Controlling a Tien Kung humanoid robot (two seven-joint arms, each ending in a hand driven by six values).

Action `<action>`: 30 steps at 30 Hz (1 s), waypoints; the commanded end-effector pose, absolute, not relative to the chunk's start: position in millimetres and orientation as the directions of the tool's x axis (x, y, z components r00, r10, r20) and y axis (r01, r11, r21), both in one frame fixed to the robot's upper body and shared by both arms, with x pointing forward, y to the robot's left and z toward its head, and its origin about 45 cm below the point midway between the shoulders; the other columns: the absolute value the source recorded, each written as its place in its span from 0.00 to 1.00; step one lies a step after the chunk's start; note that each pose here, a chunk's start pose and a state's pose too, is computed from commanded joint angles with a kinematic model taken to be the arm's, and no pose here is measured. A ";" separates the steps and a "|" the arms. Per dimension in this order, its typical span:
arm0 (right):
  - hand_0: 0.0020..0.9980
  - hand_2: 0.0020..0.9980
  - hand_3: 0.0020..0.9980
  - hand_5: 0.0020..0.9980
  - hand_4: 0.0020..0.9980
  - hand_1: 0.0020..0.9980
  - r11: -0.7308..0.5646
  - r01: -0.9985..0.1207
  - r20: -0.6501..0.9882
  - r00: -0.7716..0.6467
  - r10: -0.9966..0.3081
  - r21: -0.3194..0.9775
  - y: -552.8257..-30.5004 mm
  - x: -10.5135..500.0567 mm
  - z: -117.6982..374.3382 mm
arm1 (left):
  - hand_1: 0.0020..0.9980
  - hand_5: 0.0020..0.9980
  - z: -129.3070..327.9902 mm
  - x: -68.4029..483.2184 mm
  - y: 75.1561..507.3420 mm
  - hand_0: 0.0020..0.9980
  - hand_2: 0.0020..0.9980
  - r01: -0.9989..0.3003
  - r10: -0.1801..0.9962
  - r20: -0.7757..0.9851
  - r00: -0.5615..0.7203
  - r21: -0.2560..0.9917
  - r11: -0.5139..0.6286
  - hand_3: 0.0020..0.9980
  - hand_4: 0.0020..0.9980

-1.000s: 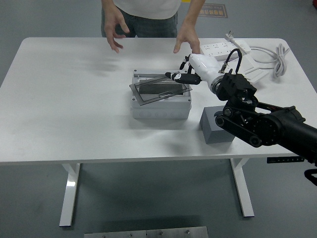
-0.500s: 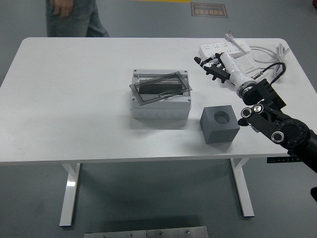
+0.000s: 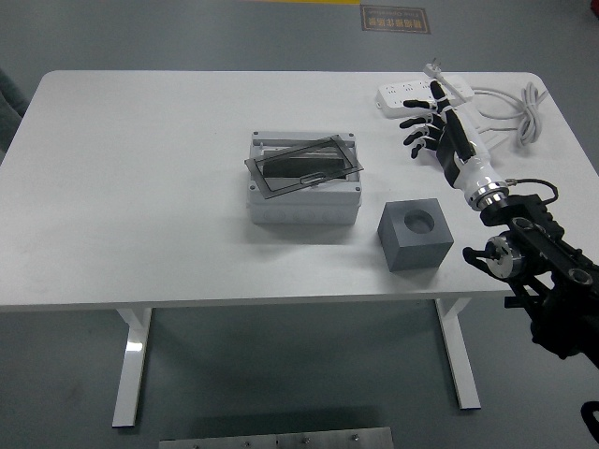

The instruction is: Fetch the battery,place it into the box,close the lid of the box

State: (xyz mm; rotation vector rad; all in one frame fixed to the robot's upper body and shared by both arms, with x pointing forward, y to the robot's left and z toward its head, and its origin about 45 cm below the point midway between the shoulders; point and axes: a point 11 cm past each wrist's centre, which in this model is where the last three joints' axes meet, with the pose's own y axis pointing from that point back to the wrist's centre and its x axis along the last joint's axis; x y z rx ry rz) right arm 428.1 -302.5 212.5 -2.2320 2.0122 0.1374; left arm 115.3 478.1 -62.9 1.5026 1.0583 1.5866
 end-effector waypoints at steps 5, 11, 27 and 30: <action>0.40 0.49 0.61 0.97 0.96 0.42 -0.032 -0.998 -0.268 0.045 -0.962 -0.051 -321.9 426.2 217.1 | 0.73 0.00 -63.1 116.6 477.2 0.52 0.63 0.043 0.902 0.423 -0.089 0.906 -0.421 0.54 0.21; 0.53 0.56 0.63 1.00 0.98 0.52 0.041 -0.995 -0.215 -0.021 -0.976 -0.088 -342.3 421.6 223.6 | 0.73 0.00 -63.5 118.1 475.9 0.52 0.63 0.037 0.901 0.421 -0.101 0.907 -0.420 0.54 0.20; 0.85 0.76 0.76 1.00 1.00 0.78 0.147 -0.968 -0.028 -0.144 -0.989 -0.205 -368.3 404.4 239.9 | 0.73 0.00 -64.7 105.7 479.8 0.52 0.63 0.063 0.898 0.426 -0.105 0.905 -0.422 0.54 0.20; 0.85 0.76 0.76 1.00 1.00 0.78 0.149 -0.967 -0.026 -0.147 -0.989 -0.209 -369.8 403.0 240.9 | 0.73 0.00 -64.3 103.0 481.6 0.52 0.63 0.069 0.897 0.429 -0.105 0.903 -0.424 0.54 0.20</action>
